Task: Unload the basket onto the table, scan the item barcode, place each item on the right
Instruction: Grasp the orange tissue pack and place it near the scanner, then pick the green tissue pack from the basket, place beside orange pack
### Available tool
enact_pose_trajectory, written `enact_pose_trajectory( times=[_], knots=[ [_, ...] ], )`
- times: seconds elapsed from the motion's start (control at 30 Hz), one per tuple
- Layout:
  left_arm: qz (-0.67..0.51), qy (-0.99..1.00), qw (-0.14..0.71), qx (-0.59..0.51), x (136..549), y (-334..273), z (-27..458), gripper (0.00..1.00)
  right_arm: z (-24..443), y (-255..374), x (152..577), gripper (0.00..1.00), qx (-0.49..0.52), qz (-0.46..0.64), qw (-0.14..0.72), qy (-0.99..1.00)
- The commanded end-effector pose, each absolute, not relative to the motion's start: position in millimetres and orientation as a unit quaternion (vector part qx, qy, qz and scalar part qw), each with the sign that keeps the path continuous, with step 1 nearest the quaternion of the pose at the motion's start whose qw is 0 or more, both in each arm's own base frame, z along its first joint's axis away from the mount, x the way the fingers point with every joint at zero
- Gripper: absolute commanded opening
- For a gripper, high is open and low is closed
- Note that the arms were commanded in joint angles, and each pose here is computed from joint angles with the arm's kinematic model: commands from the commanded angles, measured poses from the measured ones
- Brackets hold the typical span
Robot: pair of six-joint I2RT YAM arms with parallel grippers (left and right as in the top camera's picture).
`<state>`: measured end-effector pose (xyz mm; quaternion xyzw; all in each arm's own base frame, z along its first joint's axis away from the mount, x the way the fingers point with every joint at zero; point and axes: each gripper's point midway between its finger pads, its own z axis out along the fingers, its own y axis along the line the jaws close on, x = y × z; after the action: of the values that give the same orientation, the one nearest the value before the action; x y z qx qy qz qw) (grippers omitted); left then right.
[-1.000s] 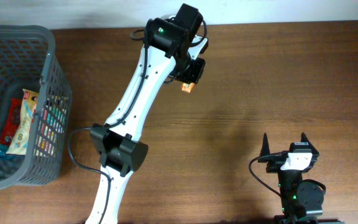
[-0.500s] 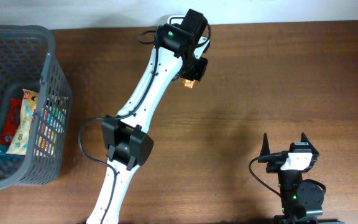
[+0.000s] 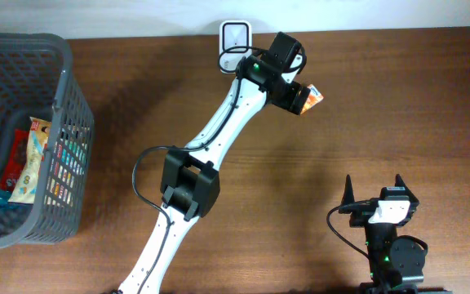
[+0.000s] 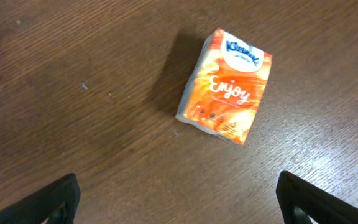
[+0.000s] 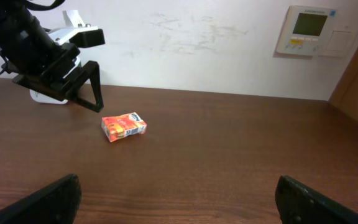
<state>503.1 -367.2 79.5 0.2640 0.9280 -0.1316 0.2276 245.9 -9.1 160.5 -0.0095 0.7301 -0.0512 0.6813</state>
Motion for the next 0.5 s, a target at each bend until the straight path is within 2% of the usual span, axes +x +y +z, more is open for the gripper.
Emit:
enact_pose_trajectory(
  times=[0.0,0.1,0.17,0.23,0.3,0.33,0.4,0.47],
  knots=[
    [-0.161,0.901,0.31,0.255,509,-363,186,0.99,157,-9,246,0.98,-0.009,-0.052,0.679,0.733],
    [-0.165,0.881,0.384,0.22,497,-302,307,0.99,157,-9,246,0.98,-0.009,-0.052,0.679,0.733],
    [-0.139,0.887,0.41,0.158,485,-212,366,0.99,157,-9,246,0.99,-0.009,-0.052,0.679,0.733],
    [-0.108,0.891,0.432,0.087,472,-123,404,0.99,157,-9,246,0.98,-0.009,-0.052,0.679,0.733],
    [-0.064,0.9,0.43,-0.003,440,-26,423,0.99,157,-9,246,0.98,-0.009,-0.052,0.679,0.733],
    [-0.05,0.906,0.418,-0.033,427,2,421,0.99,157,-9,246,0.98,-0.009,-0.052,0.679,0.733],
    [-0.011,0.916,0.379,-0.132,395,85,408,0.99,157,-9,246,0.98,-0.009,-0.052,0.679,0.733],
    [0.013,0.916,0.351,-0.192,384,134,391,1.0,157,-9,246,0.98,-0.009,-0.052,0.679,0.733]
  ],
)
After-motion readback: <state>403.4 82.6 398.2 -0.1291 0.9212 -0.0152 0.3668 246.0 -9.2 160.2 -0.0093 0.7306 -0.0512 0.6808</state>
